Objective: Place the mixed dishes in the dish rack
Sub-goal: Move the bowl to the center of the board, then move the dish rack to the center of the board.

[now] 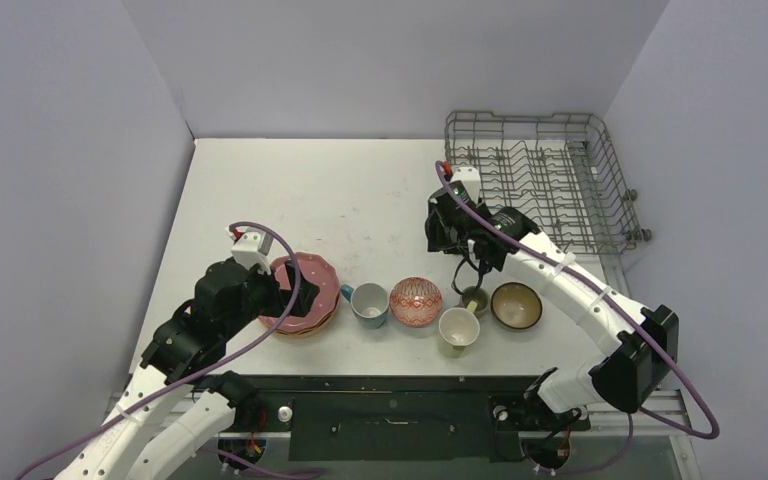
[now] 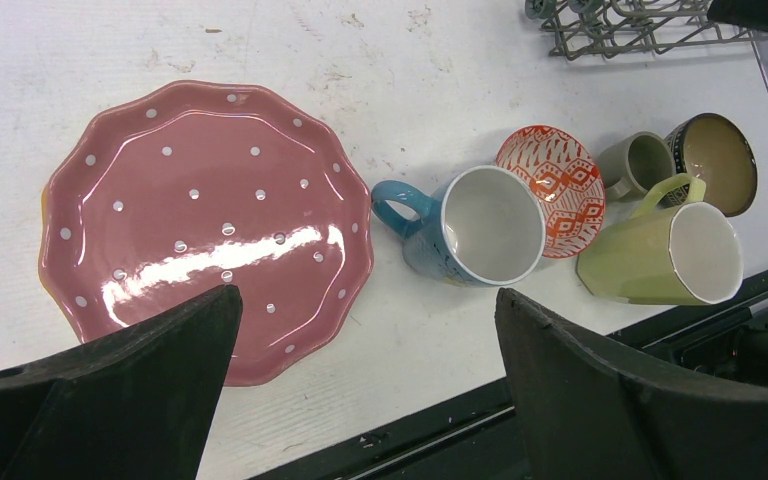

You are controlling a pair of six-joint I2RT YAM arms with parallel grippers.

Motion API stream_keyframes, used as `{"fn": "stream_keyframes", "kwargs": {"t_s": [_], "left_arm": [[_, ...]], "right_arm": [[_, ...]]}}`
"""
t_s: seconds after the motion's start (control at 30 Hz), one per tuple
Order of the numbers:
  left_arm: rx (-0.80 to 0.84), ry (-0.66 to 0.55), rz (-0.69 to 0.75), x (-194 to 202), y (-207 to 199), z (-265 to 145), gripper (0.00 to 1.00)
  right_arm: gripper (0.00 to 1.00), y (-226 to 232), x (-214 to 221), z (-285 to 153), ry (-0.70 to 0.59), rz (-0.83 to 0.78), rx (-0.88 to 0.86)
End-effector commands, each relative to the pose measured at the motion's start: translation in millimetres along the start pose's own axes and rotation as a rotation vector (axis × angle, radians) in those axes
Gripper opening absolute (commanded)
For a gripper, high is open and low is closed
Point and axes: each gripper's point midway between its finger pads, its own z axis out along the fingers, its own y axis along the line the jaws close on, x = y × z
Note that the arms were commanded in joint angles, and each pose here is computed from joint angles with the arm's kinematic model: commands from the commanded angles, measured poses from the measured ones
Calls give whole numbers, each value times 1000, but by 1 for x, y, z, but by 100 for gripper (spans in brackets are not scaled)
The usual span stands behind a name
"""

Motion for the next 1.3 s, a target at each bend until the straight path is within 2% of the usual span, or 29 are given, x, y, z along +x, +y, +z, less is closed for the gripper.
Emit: {"fn": "stream_keyframes", "kwargs": {"t_s": [0.0, 0.5, 0.97, 1.27], "left_arm": [[30, -48, 8, -12, -6, 1, 96], [32, -44, 9, -11, -6, 1, 96], [25, -44, 7, -12, -5, 2, 96], [15, -38, 5, -12, -3, 4, 96]], "right_arm": [[48, -6, -29, 0, -42, 4, 43], [49, -23, -73, 50, -37, 98, 108], [48, -47, -79, 114, 35, 147, 162], [47, -47, -79, 148, 80, 142, 172]]}}
